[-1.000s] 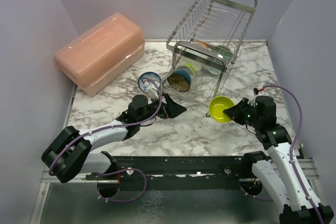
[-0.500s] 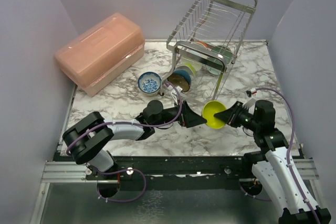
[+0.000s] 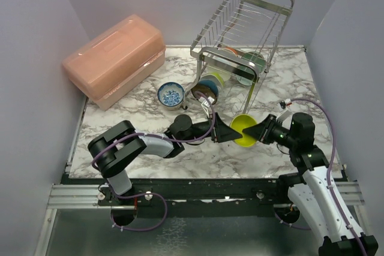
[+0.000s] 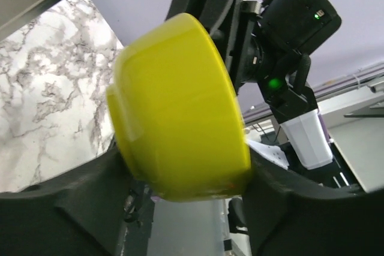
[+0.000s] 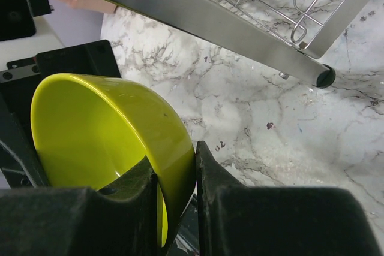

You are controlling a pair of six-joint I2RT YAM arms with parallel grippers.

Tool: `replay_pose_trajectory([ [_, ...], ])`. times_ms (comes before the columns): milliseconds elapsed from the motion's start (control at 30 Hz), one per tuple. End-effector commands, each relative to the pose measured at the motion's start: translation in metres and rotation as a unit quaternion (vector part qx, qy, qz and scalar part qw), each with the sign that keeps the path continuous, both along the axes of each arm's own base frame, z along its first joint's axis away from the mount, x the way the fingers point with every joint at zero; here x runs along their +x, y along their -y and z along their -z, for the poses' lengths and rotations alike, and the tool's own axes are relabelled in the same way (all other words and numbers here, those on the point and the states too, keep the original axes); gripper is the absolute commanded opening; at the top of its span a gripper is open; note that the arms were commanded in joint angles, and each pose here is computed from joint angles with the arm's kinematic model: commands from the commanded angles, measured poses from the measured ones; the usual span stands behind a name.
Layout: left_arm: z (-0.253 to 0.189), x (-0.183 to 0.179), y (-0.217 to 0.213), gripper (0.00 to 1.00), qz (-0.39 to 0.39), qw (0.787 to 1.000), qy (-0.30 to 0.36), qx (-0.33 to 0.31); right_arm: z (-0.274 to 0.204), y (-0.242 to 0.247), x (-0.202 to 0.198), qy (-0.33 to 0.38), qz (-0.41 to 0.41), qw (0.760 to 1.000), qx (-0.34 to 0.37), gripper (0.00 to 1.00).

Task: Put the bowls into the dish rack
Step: Place the bowl in the dish rack.

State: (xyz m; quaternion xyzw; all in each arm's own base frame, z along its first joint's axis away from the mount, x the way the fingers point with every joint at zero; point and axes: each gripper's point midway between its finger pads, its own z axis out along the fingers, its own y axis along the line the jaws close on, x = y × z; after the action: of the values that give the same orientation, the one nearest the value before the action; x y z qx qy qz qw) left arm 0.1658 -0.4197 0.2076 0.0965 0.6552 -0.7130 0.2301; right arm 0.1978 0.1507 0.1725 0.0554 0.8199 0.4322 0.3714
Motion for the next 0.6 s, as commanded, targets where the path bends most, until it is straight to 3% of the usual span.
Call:
replay_pose_trajectory([
  [0,-0.018,-0.007,0.004,0.57,0.024,0.999,0.017,-0.032,-0.006,-0.005,-0.001,0.013,-0.017,1.0,0.01,0.01],
  [167,-0.016,-0.009,0.002,0.22,0.025,0.999,0.021,-0.03,-0.005,-0.003,0.003,0.009,-0.011,1.0,0.001,0.03],
  [267,-0.016,-0.004,-0.002,0.0,0.01,0.999,0.028,-0.03,-0.008,-0.003,0.005,0.012,-0.012,1.0,0.001,0.13],
  [567,-0.005,0.016,-0.026,0.0,-0.045,0.999,0.016,-0.017,-0.013,-0.002,0.006,0.015,-0.005,1.0,0.002,0.55],
])
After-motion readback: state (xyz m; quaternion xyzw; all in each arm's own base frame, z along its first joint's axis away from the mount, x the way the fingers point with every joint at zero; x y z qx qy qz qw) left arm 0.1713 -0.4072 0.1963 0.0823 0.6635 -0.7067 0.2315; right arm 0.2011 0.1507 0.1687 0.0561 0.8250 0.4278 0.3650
